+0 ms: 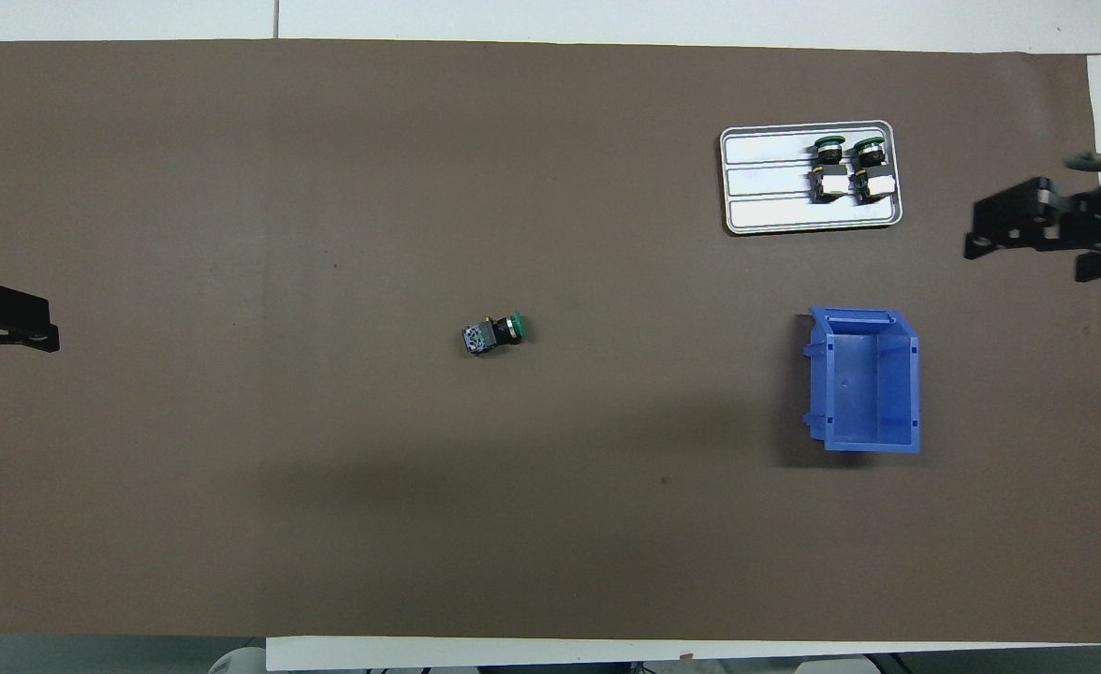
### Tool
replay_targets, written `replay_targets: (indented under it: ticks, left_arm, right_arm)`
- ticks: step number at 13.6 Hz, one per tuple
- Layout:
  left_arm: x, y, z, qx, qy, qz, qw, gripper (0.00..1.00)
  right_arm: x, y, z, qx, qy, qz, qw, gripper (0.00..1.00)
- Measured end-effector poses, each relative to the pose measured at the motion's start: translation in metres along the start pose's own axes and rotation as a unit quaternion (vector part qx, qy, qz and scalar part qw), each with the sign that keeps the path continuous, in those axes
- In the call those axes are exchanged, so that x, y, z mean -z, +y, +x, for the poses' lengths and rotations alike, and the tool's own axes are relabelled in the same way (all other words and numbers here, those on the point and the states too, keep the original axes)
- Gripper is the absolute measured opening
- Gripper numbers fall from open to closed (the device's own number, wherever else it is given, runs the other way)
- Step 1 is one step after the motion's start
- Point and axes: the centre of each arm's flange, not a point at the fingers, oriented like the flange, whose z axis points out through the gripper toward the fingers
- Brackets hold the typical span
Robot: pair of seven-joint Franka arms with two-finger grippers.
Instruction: Place and press button with both arms
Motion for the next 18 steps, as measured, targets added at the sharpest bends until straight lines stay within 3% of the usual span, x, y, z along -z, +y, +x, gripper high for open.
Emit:
replay_targets:
  ticks: [2, 12, 15, 18]
  left_arm:
    - [-0.003, 0.009, -0.002, 0.019, -0.003, 0.002, 1.0, 1.0]
    - [-0.032, 0.057, -0.006, 0.141, -0.024, 0.021, 0.989, 1.0]
    - [-0.046, 0.083, -0.004, 0.208, -0.025, 0.029, 0.977, 1.0]
    - [-0.064, 0.105, 0.003, 0.294, -0.028, 0.033, 0.955, 1.0]
  right_arm:
    - [0.002, 0.025, -0.006, 0.025, -0.005, -0.003, 1.0, 0.99]
    - [-0.015, -0.004, -0.014, 0.063, -0.039, -0.022, 0.997, 0.99]
    - [-0.016, -0.01, -0.015, 0.068, -0.04, -0.022, 0.997, 0.99]
    - [-0.016, -0.01, -0.015, 0.069, -0.04, -0.022, 0.997, 0.99]
